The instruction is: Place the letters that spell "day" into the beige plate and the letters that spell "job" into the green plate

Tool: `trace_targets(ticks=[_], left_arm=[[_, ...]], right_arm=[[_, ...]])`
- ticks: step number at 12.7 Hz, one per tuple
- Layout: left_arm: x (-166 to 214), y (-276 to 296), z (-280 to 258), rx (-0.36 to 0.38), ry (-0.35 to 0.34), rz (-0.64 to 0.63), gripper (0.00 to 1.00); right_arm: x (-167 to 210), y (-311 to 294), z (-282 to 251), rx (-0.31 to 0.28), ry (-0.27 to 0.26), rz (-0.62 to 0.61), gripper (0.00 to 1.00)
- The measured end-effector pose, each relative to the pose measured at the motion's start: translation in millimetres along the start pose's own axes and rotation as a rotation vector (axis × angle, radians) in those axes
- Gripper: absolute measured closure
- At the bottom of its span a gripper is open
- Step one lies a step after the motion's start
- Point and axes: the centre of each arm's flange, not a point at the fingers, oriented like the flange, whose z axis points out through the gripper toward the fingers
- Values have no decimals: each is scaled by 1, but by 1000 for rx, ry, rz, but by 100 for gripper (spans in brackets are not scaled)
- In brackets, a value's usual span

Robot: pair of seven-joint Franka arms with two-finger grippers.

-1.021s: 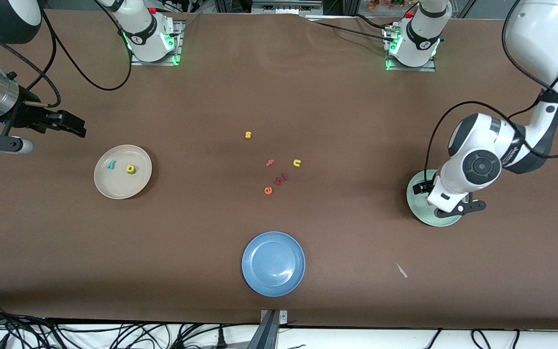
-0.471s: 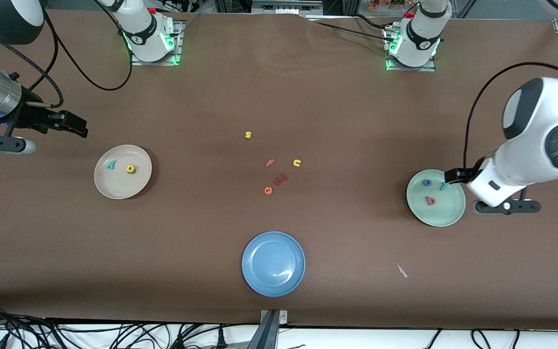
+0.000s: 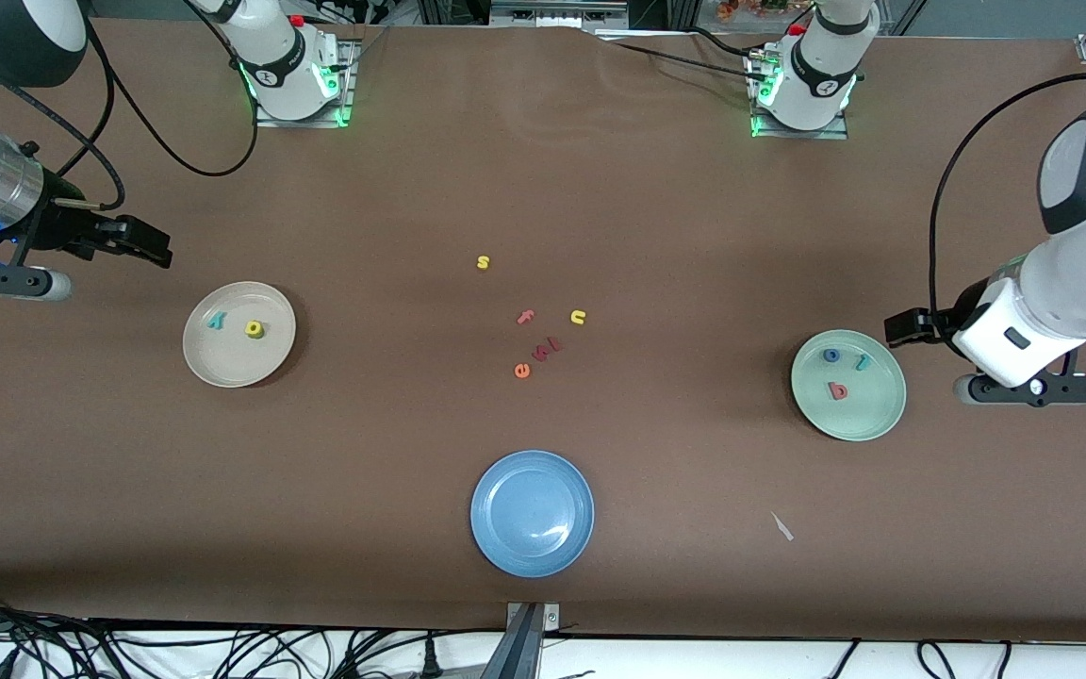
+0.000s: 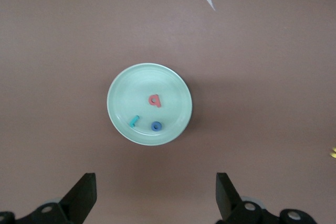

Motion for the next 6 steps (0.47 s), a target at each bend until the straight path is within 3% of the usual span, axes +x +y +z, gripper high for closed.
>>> trace_targets(ticks=[3, 6], left_arm=[[-23, -17, -39, -56, 26, 36, 0], [-46, -26, -54, -25, 35, 74, 0]], right_arm=[[0, 0, 0, 0, 0, 0, 0], [0, 0, 0, 0, 0, 1, 0]])
